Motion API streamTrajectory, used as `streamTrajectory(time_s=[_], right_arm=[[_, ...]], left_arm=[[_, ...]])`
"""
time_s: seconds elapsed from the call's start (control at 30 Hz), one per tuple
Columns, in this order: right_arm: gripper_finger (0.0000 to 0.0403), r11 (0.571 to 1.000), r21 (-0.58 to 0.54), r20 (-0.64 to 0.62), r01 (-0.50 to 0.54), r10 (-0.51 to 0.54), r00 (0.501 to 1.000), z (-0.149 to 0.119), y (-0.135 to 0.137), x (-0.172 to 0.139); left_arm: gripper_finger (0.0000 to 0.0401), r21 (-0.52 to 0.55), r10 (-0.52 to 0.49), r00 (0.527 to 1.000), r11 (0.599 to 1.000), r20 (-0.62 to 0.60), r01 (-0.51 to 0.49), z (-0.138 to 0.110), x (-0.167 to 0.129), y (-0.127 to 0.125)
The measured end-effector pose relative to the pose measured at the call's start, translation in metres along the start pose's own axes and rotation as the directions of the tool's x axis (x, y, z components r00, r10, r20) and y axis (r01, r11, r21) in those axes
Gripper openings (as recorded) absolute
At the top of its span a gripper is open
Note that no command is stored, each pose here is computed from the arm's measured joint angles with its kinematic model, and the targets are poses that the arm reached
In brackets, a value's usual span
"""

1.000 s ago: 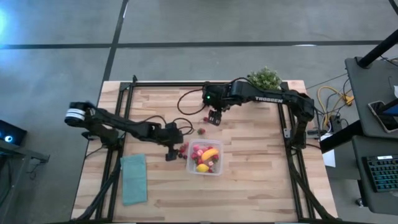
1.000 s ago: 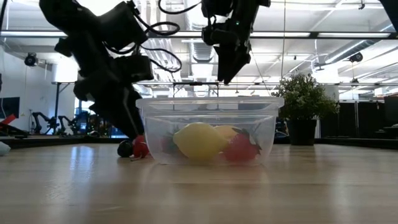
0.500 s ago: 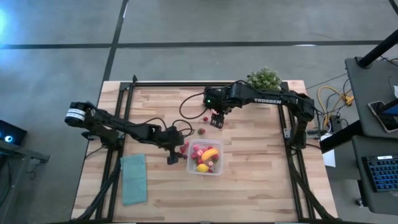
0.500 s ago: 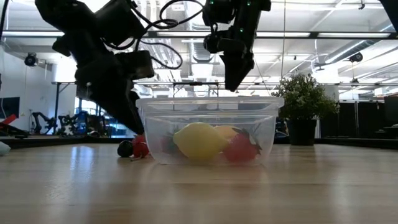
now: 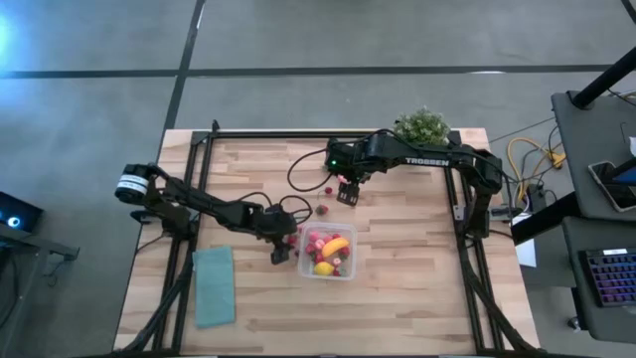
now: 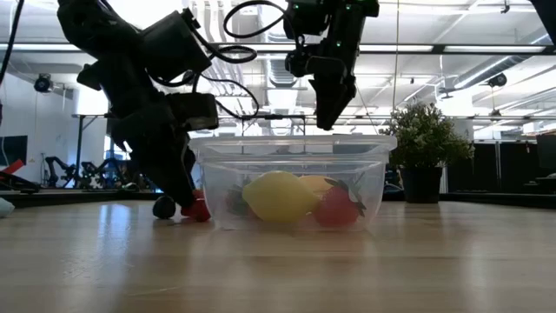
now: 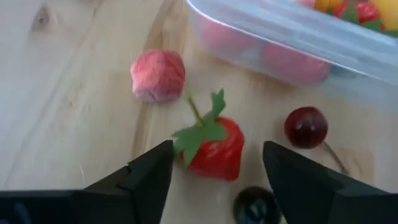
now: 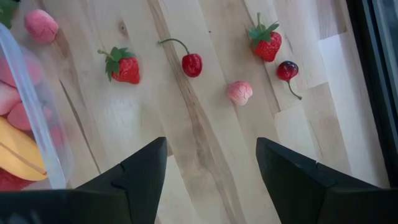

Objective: Pick and placing Produce into tupperware
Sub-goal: Put the red strawberry into the transparent container

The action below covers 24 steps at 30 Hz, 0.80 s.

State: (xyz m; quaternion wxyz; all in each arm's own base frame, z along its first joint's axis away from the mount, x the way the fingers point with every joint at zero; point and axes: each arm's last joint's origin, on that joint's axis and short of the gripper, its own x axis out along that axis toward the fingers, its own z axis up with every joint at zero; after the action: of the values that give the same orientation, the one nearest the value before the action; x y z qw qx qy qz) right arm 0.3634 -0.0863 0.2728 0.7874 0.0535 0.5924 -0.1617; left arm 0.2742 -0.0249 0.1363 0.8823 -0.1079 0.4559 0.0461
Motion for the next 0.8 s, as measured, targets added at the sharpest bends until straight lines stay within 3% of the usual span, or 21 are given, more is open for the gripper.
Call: streamTrajectory(time_s=[0.43, 0.8], right_arm=[[0.0238, 1.000, -0.023, 0.001, 0.000, 0.000, 1.000, 0.0000, -0.0001, 0.0002], [0.0241, 1.000, -0.023, 0.000, 0.000, 0.000, 1.000, 0.0000, -0.0001, 0.0002]], left_arm=[[0.0143, 0.001, 0.014, 0.999, 1.000, 0.036, -0.014, 0.0038, -0.0058, -0.0001], [0.0117, 0.001, 0.014, 0.999, 1.000, 0.038, -0.014, 0.0038, -0.0064, 0.0000]])
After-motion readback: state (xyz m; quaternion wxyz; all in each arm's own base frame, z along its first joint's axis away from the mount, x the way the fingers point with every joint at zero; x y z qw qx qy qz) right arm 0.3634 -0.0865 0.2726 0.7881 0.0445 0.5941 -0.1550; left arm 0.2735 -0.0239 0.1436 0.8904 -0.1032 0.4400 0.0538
